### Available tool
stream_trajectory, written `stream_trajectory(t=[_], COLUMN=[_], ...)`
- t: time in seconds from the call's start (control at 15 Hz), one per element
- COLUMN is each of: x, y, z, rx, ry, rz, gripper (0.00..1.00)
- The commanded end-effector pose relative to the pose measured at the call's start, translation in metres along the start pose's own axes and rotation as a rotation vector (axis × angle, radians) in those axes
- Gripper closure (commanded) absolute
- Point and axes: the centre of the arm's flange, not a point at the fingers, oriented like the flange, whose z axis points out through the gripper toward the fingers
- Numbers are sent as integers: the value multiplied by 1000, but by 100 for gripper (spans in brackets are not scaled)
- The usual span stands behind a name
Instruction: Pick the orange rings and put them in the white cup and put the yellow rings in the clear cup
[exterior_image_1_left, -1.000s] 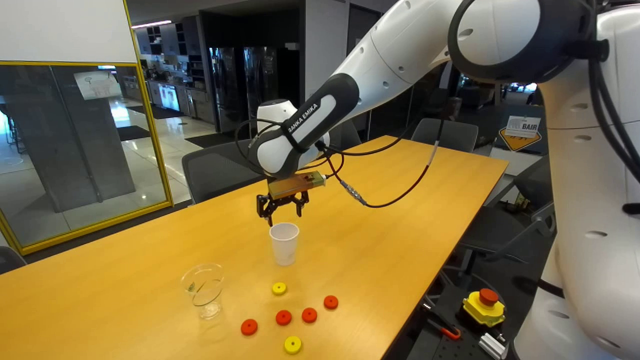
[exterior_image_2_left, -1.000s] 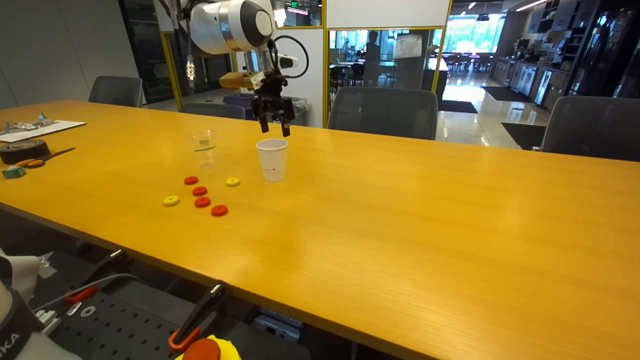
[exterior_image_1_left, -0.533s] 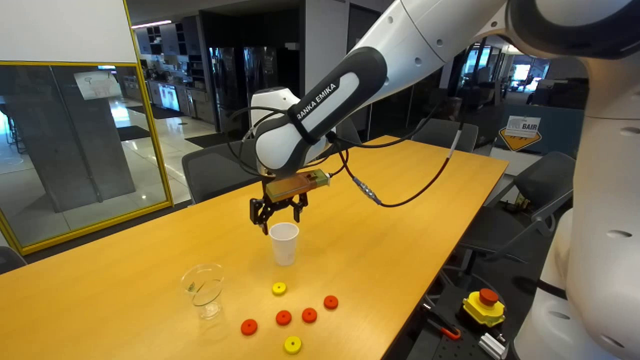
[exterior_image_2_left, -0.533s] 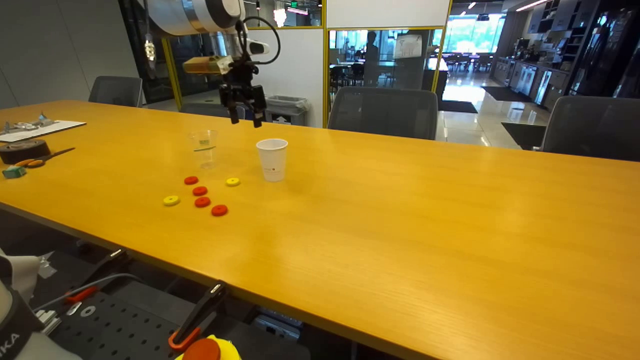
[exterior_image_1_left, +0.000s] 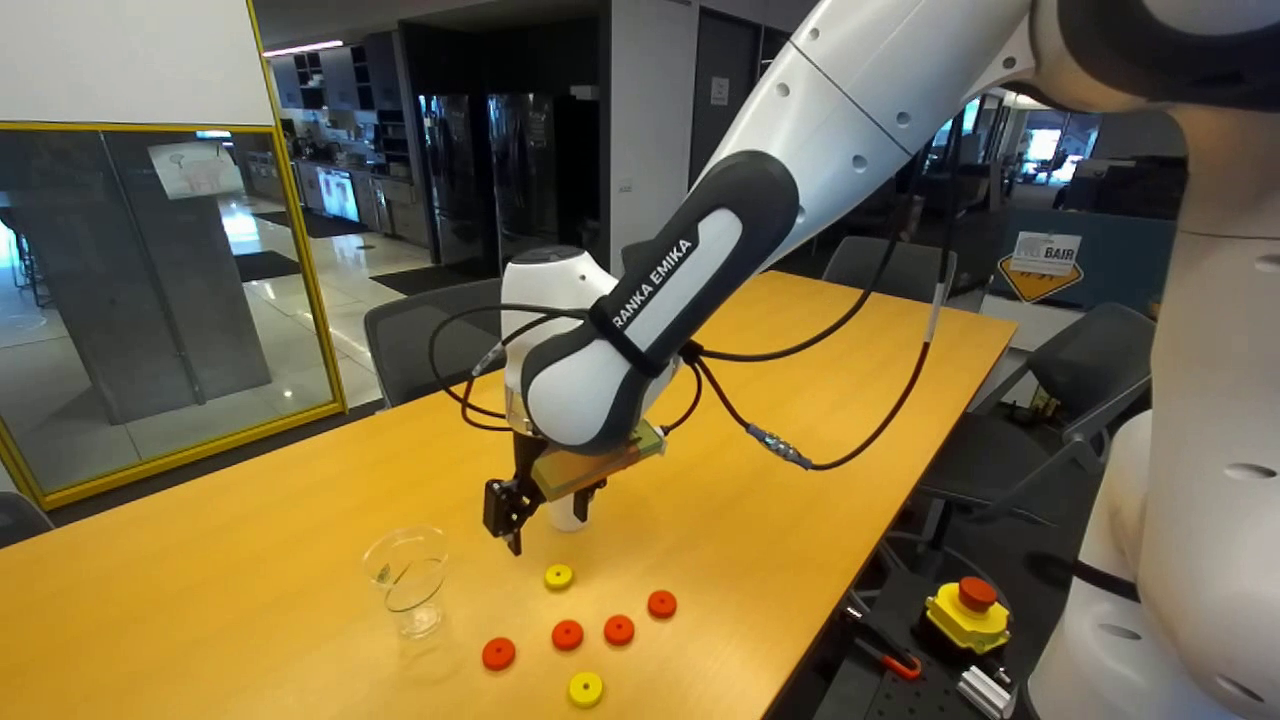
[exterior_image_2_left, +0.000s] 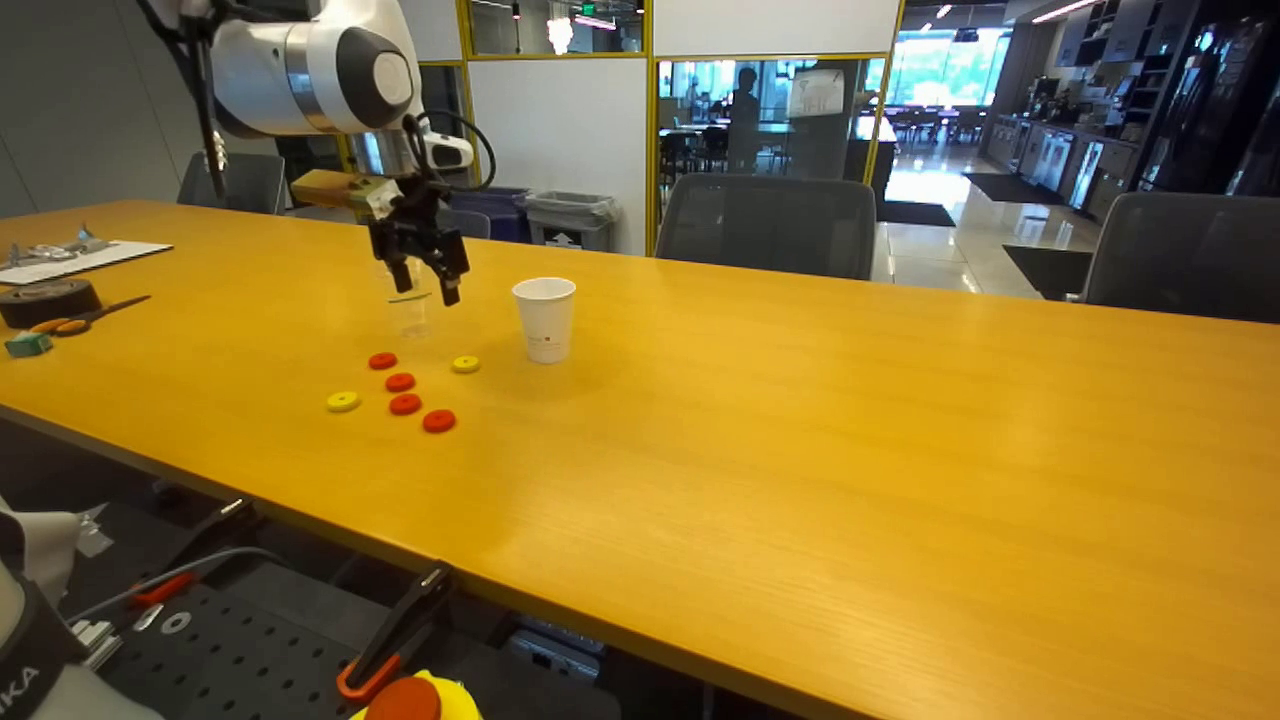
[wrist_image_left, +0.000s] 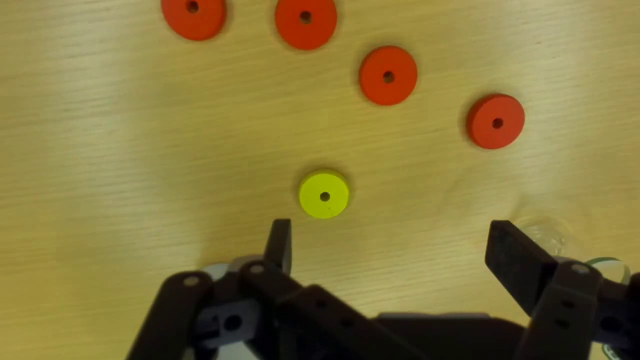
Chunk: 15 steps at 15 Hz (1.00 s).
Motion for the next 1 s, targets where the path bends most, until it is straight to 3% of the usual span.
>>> stream_trajectory(t=[0.0,0.93], x=[1,32], y=[8,19], z=[29,98], rx=[19,-1], ry=[22,-61], rz=[2,-17], gripper=[0,0])
